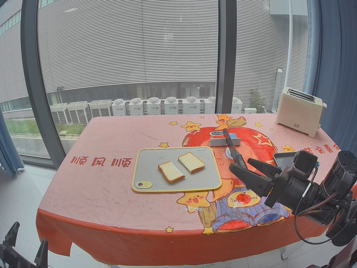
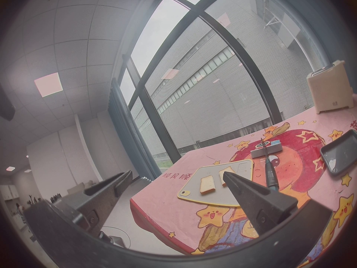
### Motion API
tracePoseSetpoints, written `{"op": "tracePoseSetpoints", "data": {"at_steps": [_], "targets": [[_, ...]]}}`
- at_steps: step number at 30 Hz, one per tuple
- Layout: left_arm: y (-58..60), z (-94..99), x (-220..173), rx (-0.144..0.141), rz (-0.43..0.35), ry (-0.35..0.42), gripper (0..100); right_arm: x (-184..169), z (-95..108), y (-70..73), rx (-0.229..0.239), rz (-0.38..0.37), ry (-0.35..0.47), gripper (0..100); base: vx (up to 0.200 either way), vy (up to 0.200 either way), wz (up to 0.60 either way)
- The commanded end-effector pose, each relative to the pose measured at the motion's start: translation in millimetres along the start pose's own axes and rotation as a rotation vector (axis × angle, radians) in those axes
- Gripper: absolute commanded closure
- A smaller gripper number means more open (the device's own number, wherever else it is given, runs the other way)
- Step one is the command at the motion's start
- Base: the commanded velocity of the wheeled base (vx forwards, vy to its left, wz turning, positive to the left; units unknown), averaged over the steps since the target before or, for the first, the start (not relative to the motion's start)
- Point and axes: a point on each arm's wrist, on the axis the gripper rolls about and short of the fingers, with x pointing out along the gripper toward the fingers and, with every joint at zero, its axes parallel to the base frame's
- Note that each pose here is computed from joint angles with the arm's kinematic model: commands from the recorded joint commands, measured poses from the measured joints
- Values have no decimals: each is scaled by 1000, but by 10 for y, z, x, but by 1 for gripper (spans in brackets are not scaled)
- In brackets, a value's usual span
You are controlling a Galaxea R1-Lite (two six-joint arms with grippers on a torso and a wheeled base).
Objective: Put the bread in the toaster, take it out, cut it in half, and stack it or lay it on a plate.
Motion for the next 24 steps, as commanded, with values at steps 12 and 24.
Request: {"op": "tracePoseSetpoints", "data": {"at_steps": [12,24], "targets": [[0,-41,8,0,0,11,0,-46,-56,-30,-103,-28,20,0,0,0,0],[0,-41,8,0,0,11,0,-52,-94,-52,-103,-40,38,0,0,0,0]]}}
